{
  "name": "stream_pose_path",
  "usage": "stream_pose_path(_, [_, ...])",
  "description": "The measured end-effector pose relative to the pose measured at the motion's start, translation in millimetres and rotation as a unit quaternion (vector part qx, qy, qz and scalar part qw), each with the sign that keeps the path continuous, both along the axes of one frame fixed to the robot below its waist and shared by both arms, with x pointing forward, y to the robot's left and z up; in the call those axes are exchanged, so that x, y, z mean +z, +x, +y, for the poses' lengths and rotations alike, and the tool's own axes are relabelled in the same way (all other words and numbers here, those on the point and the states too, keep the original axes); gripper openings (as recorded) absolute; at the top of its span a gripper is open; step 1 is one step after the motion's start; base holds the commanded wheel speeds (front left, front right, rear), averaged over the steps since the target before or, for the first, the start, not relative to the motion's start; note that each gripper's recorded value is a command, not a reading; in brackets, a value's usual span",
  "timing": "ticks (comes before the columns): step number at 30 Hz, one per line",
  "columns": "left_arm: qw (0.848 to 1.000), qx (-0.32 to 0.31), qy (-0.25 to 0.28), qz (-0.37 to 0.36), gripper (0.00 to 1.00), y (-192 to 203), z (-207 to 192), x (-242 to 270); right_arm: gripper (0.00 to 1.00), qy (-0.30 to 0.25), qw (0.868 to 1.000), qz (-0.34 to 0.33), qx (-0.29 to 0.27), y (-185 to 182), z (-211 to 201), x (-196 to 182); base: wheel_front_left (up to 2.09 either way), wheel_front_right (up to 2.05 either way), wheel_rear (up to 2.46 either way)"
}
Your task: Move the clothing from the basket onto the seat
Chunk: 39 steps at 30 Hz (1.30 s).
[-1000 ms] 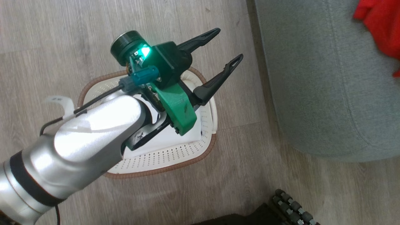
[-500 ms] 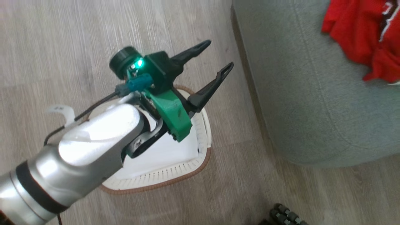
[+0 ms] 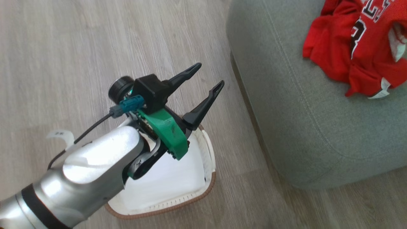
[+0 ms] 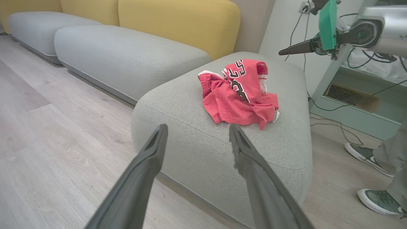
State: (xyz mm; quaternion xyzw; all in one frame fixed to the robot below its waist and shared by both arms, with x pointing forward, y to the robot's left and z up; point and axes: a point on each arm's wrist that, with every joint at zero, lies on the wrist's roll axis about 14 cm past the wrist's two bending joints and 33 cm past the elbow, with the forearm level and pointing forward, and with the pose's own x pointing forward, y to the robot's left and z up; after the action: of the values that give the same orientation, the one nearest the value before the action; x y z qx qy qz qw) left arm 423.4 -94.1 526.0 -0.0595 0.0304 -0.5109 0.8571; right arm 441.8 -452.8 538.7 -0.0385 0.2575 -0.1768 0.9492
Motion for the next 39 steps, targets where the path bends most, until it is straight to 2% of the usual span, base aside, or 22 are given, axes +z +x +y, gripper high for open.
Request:
stream_pose_path(9, [0.999,0.041,-0.006,-0.022,1.00,-15.1,21.7,24.8,1.00,0.001,0.990,-0.119,0.071,2.1,37.9,55.9,0.00,0.00,0.00])
stream_pose_path(13, [0.997,0.073,-0.009,-0.026,1.00,-16.7,38.7,31.9,1.00,-0.001,0.978,-0.179,0.107,4.5,61.4,80.8,0.00,0.00,0.00])
stream_pose_path(20, [0.991,0.130,-0.016,-0.027,1.00,-21.4,71.1,38.7,1.00,-0.002,0.953,-0.270,0.136,1.0,97.9,108.3,0.00,0.00,0.00])
stream_pose_path(26, [0.982,0.183,-0.017,-0.030,1.00,-21.7,102.2,42.5,1.00,0.017,0.937,-0.311,0.161,-8.1,142.5,106.0,0.00,0.00,0.00])
stream_pose_path(31, [0.969,0.245,-0.022,-0.025,1.00,-20.9,137.5,42.8,1.00,0.039,0.925,-0.328,0.189,-17.8,188.4,98.9,0.00,0.00,0.00])
stream_pose_path(35, [0.959,0.281,-0.021,-0.020,1.00,-24.5,158.8,39.2,1.00,0.060,0.918,-0.335,0.202,-23.6,213.4,89.4,0.00,0.00,0.00])
stream_pose_path(39, [0.946,0.322,-0.022,-0.016,1.00,-27.9,182.1,37.2,1.00,0.076,0.919,-0.327,0.206,-33.1,227.3,70.3,0.00,0.00,0.00])
